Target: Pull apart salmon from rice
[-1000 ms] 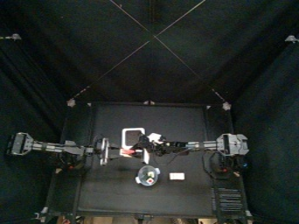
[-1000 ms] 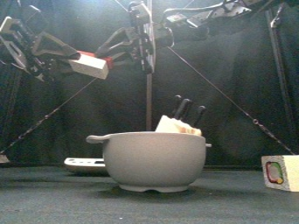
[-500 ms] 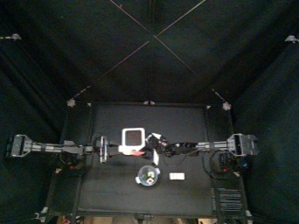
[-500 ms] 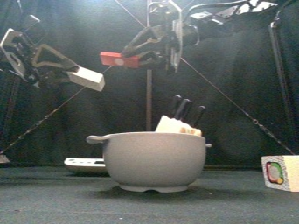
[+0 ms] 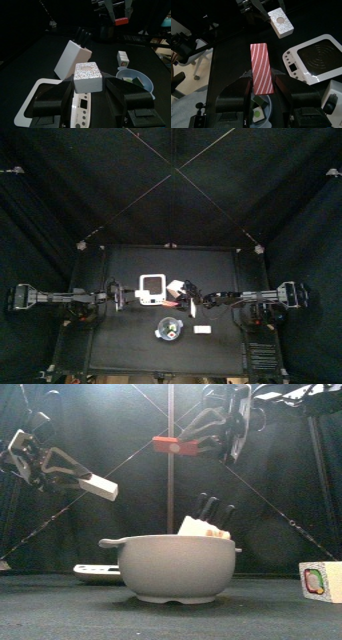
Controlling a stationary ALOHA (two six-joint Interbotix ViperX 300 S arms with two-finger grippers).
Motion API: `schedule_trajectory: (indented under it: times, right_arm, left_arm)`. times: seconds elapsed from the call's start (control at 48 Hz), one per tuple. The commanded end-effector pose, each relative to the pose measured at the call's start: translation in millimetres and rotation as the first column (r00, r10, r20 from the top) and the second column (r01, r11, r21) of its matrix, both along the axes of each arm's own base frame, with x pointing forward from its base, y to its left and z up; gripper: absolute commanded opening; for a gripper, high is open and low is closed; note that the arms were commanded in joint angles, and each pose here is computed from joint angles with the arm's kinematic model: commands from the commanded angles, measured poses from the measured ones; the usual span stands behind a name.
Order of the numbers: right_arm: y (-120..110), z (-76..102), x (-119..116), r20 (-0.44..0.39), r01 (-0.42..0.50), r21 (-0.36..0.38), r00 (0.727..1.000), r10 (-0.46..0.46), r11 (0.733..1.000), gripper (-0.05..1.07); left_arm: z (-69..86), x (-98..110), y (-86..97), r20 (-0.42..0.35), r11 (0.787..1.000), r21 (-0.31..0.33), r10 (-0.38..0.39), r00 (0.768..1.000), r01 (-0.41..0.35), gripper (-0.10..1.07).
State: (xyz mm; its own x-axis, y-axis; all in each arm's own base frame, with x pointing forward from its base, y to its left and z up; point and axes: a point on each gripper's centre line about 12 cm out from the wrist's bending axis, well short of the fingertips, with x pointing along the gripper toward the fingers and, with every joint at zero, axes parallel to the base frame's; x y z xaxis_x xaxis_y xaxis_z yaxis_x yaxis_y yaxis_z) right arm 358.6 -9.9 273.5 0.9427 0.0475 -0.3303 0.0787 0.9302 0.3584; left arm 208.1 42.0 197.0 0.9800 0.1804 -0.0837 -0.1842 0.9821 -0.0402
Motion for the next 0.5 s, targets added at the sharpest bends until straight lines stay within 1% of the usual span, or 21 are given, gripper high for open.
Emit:
schedule_trajectory:
  times: [0.0,0.271,0.479]
  right_arm:
    - [0.0,14.4,-2.1,0.041,-0.001,0.000,0.999,0.001,1.000,0.62]
    - [-0.6,13.1,-2.6,0.037,0.001,-0.001,0.999,-0.001,1.000,0.62]
    - [-0.6,13.7,-2.8,0.039,0.001,-0.002,0.999,-0.001,1.000,0.62]
  left_arm:
    - [1.8,1.8,4.2,0.005,1.000,0.001,0.018,1.000,-0.018,0.56]
    - [-1.5,3.4,6.0,-0.012,1.000,-0.003,0.024,1.000,-0.024,0.56]
    - [-7.1,5.5,8.9,-0.039,0.999,-0.009,0.034,0.999,-0.035,0.56]
